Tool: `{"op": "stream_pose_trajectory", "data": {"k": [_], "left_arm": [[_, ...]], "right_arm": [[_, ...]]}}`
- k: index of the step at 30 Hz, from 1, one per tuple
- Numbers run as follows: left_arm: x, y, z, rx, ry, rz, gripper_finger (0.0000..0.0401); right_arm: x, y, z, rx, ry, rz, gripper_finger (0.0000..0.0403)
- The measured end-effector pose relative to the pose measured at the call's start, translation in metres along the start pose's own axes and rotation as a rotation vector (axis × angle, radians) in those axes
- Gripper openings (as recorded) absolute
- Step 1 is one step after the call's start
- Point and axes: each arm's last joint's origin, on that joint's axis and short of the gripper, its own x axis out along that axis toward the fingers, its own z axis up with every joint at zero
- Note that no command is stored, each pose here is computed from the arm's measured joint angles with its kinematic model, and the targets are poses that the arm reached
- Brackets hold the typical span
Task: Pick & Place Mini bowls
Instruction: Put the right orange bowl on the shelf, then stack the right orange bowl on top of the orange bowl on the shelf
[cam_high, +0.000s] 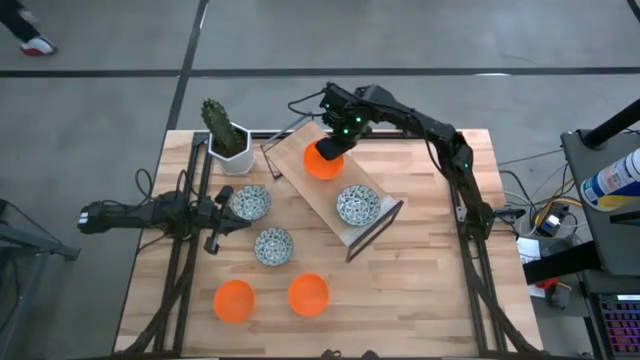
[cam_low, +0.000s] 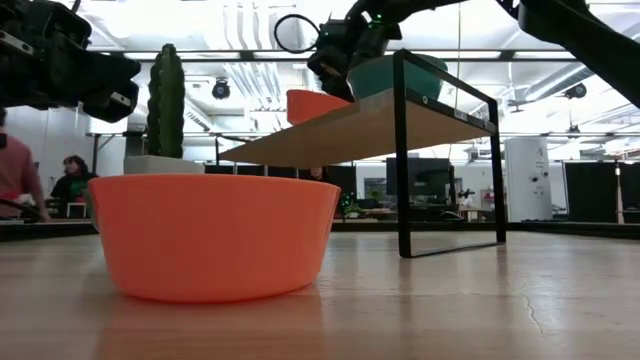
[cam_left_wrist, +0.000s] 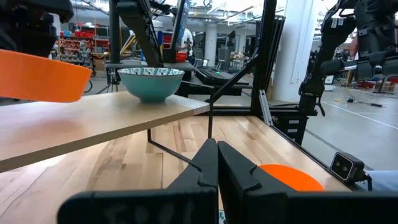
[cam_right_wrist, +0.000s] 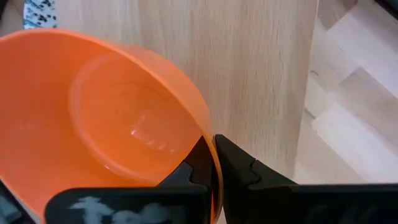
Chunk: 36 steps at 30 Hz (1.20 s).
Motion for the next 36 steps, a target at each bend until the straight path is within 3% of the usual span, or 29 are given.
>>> {"op": "stream_pose_trajectory", "data": {"k": [7,18,29,36], "left_arm": [[0.0,0.0,0.0,0.0,0.0,0.0,0.0],[0.0,0.0,0.0,0.0,0.0,0.0,0.0],[0.0,0.0,0.0,0.0,0.0,0.0,0.0],[0.0,0.0,0.0,0.0,0.0,0.0,0.0]], "right_arm": [[0.003,-0.001,0.0,0.008,-0.003,-0.027,0.0018],[0.006,-0.003,0.0,0.004,-0.004,-0.043,0.0088],[-0.034,0.01,-0.001,-0.072,-0.109,0.02,0.0119],[-0.044,0.039,-0.02,-0.23,-0.124,0.061,0.0108]]}}
